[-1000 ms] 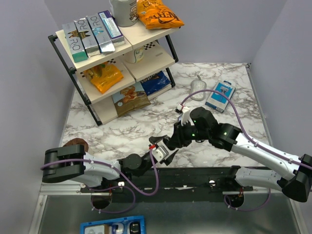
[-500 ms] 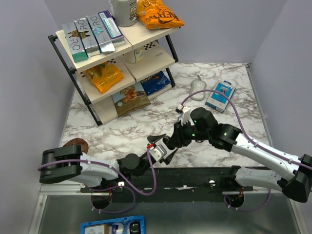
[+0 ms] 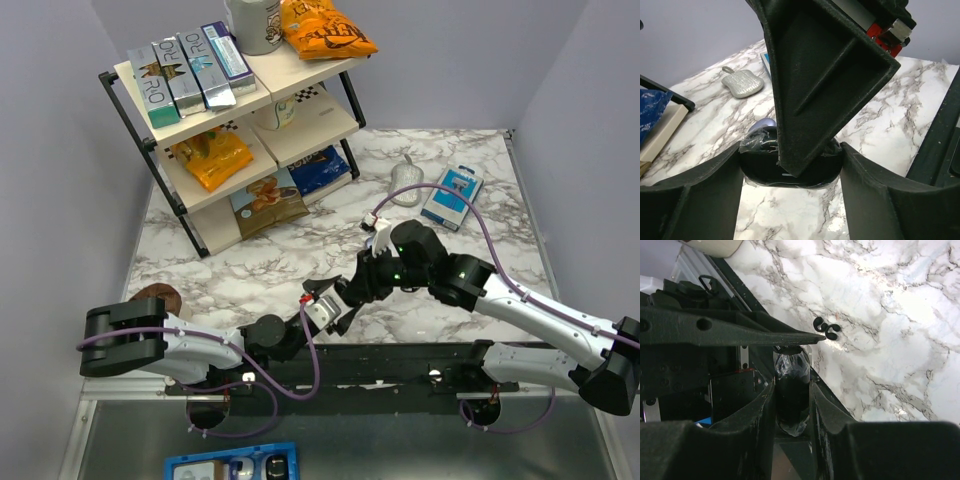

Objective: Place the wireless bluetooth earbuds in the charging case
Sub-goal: Open the charging case.

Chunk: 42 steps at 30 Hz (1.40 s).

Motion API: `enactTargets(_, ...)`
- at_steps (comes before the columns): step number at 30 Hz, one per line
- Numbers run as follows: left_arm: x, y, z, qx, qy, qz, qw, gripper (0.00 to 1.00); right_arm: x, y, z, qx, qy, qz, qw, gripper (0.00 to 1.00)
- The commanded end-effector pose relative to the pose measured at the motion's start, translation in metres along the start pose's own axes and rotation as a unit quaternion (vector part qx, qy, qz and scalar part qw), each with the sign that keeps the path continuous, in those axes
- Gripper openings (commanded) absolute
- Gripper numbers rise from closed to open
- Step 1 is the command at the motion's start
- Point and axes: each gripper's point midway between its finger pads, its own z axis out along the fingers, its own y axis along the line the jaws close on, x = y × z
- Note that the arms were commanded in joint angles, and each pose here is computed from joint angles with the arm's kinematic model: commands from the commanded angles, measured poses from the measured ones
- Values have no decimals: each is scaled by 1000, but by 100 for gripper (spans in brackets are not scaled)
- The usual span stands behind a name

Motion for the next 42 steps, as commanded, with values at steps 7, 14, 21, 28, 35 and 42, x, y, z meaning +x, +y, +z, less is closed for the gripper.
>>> enactTargets(7, 5, -9, -2, 20, 6, -2, 1000, 19, -5, 4, -3, -13, -14, -7, 1000, 3)
enactTargets(14, 4, -10, -2, 25, 3, 5, 1000, 0, -8, 6, -4, -13, -19, -5, 1000, 48)
enactTargets(21, 5, -12, -3, 33, 2, 6, 999, 0, -15, 4, -6, -1, -27, -2, 1000, 73)
enactTargets(28, 3, -12, -6, 36, -2, 3, 999, 0, -13, -13, -7, 46, -22, -18, 999, 74)
enactTargets(35, -1, -11, -7, 36, -9, -1, 999, 0, -4, -26, -6, 72, -6, -20, 997, 73)
enactTargets(42, 1, -9, -10, 35, -5, -4, 999, 0, -6, -29, -13, 85, -20, -22, 996, 73)
